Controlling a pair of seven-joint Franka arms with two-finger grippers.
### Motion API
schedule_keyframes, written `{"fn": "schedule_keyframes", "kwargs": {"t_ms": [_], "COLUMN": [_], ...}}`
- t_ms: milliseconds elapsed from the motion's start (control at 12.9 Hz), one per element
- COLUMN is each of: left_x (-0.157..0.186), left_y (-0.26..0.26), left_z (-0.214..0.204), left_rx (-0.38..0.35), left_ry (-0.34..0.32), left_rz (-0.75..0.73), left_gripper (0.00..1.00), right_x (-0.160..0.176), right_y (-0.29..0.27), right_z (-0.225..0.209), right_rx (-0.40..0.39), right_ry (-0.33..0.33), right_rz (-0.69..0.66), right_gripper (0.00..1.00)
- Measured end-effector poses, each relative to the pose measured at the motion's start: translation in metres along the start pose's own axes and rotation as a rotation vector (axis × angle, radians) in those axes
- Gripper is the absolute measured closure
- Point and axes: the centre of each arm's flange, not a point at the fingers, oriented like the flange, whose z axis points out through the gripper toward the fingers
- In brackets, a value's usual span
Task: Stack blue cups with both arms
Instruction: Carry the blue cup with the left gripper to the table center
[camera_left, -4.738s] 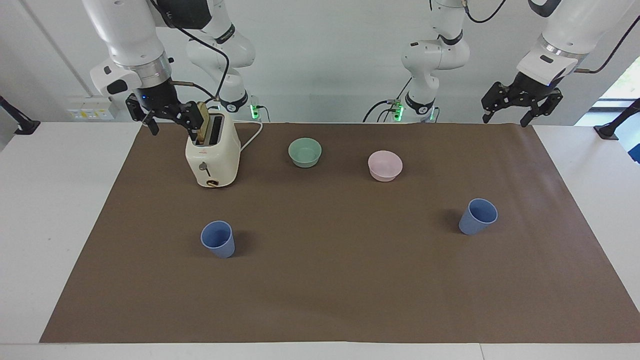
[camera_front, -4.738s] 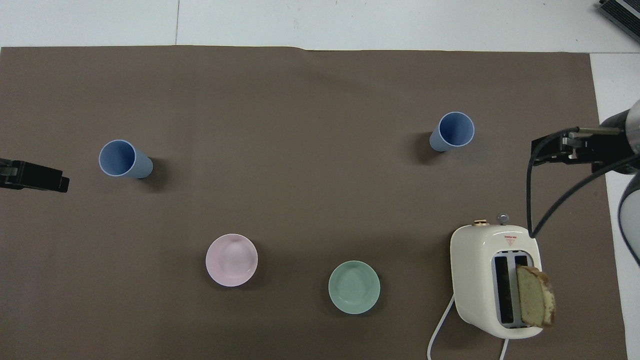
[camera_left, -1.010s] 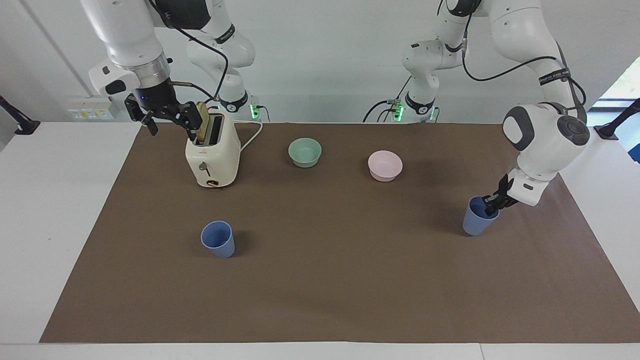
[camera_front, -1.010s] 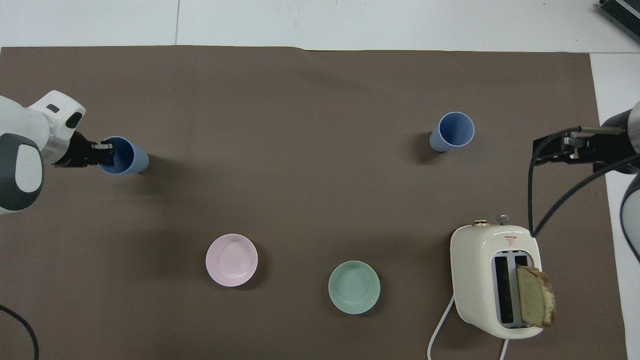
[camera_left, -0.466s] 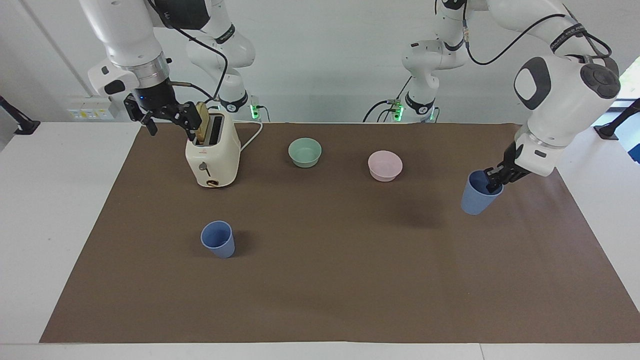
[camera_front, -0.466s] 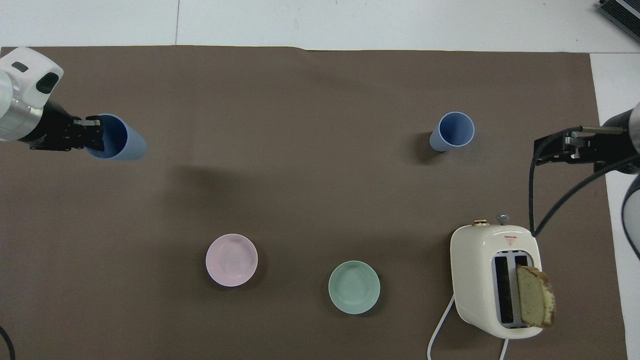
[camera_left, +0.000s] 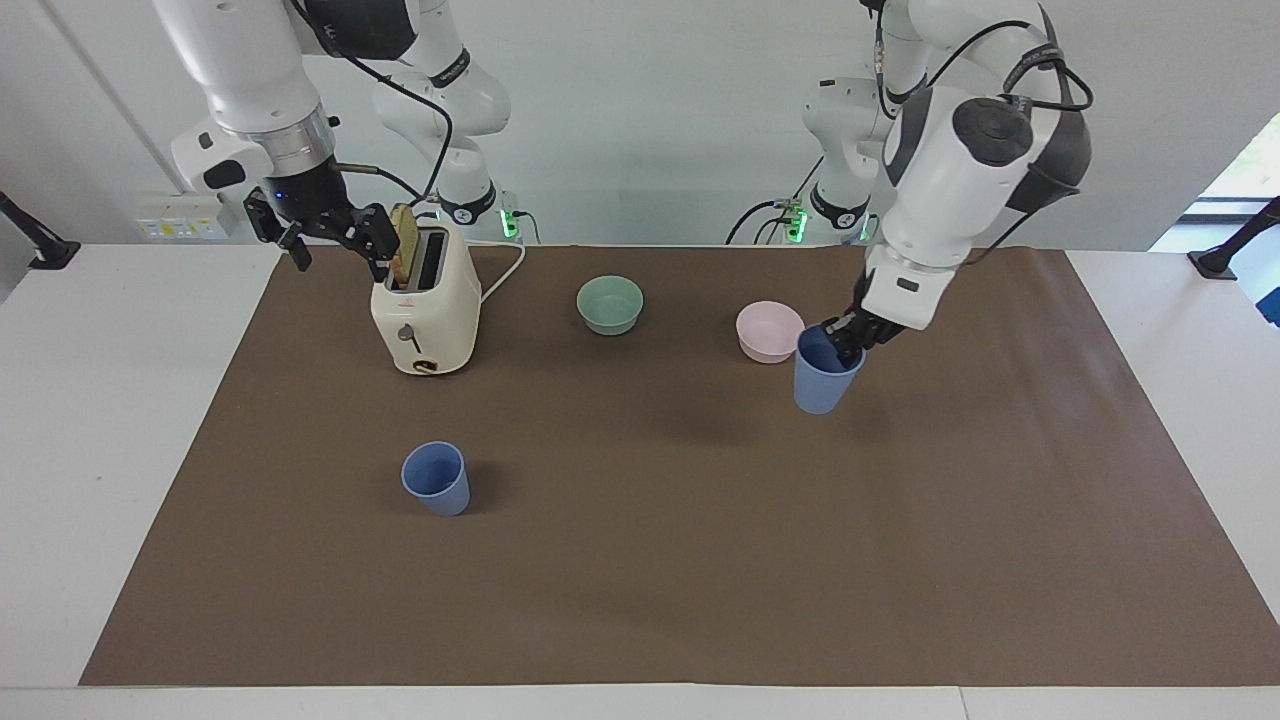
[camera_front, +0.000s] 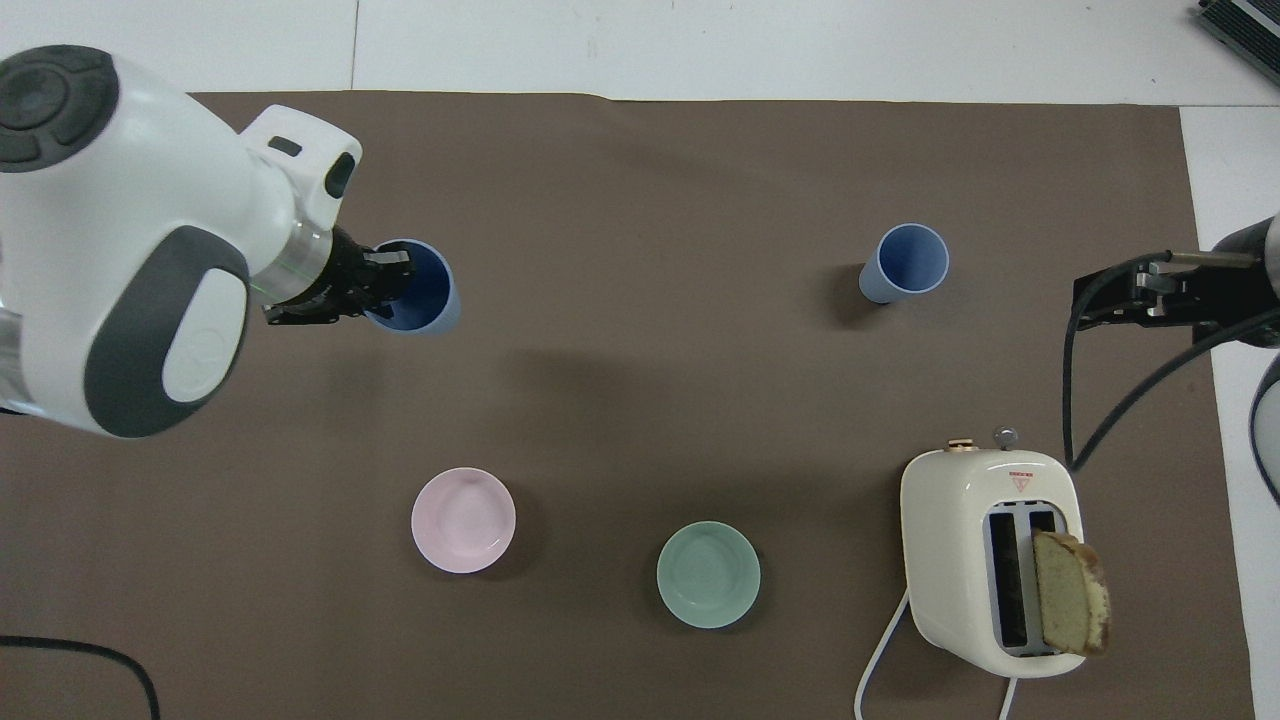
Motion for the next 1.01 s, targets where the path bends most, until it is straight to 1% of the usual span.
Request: {"fn": "schedule_keyframes", "kwargs": {"t_ms": [155, 311, 544, 699, 854, 1010], "left_x": [-0.026, -0.048, -0.074, -0.075, -0.072, -0.068], "left_y": [0.042, 0.076, 0.096, 0.093, 0.088, 0.084], "left_z": [0.019, 0.055, 0.112, 0.129, 0.136, 0.137], "left_rx": [-0.010, -0.010, 0.013, 0.003, -0.002, 0.000], "left_ry": [0.002, -0.008, -0.033, -0.023, -0.015, -0.015], "left_rz": [-0.014, -0.018, -0.009, -0.012, -0.008, 0.004], "left_gripper": [0.96, 0.96, 0.96, 0.96, 0.96, 0.96], "right_x": [0.000, 0.000, 0.000, 0.000, 0.000, 0.003], "right_y": [0.000, 0.000, 0.000, 0.000, 0.000, -0.001], "right_z": [0.000, 0.000, 0.000, 0.000, 0.000, -0.002], "right_rx": [0.000, 0.000, 0.000, 0.000, 0.000, 0.006], "right_ry": [0.000, 0.000, 0.000, 0.000, 0.002, 0.028], "right_rz": [0.000, 0.000, -0.001, 0.000, -0.002, -0.010], "right_gripper": [0.00, 0.00, 0.00, 0.00, 0.00, 0.00]}}
